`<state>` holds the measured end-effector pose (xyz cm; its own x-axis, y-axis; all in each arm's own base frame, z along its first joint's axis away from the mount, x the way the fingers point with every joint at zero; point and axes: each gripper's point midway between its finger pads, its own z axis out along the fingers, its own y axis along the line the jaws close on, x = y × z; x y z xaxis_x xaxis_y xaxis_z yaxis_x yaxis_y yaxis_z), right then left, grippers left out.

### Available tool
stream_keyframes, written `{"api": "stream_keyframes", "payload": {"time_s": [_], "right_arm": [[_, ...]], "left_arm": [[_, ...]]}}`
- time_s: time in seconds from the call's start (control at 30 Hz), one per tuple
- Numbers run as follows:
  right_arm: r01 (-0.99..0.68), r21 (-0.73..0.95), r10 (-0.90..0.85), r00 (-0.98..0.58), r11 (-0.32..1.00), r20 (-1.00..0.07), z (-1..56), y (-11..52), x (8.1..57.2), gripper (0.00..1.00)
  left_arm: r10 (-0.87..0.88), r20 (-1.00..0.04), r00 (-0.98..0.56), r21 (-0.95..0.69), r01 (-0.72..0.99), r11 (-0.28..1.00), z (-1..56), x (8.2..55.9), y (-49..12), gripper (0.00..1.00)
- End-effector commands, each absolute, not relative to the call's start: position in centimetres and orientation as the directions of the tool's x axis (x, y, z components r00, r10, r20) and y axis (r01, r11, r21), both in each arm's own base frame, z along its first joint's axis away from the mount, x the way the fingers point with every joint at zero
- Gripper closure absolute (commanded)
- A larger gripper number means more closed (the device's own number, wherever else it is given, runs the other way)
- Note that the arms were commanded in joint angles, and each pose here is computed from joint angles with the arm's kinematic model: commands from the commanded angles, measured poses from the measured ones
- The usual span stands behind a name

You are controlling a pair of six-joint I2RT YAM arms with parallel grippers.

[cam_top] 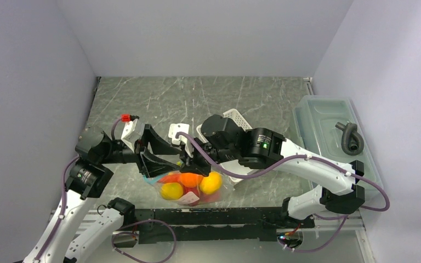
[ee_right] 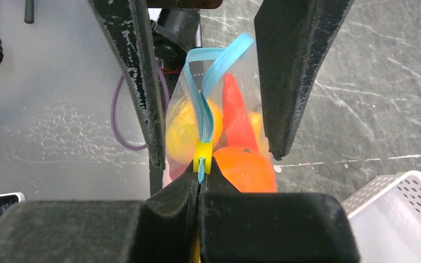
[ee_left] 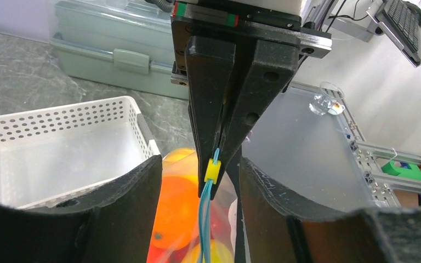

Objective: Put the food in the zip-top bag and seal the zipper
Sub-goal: Zip the zipper food storage bag at the center of the board.

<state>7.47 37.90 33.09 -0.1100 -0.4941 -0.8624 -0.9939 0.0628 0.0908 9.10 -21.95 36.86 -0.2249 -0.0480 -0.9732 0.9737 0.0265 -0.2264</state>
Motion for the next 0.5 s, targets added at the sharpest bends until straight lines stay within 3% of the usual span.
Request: {"api": "stream_keyframes", "payload": {"time_s": [0.0,0.3,0.47], "right_arm": [[-0.996,0.061,-0.366,-0.082,0.069,-0.927,37.59,39.05,7.89,1.00],[-0.995,0.060,-0.359,-0.083,0.075,-0.930,37.81,39.16,8.00,1.00],[-0.995,0.062,-0.360,-0.085,0.077,-0.929,37.78,39.17,8.02,1.00]], "left_arm": [[-0.045,-0.978,-0.204,-0.204,0.979,-0.006,37.07,8.60,-21.97,0.43],[-0.030,-0.977,-0.209,-0.208,0.978,-0.017,36.62,8.31,-21.90,0.52],[-0.028,-0.978,-0.206,-0.206,0.978,-0.026,36.73,8.26,-21.94,0.63]]}}
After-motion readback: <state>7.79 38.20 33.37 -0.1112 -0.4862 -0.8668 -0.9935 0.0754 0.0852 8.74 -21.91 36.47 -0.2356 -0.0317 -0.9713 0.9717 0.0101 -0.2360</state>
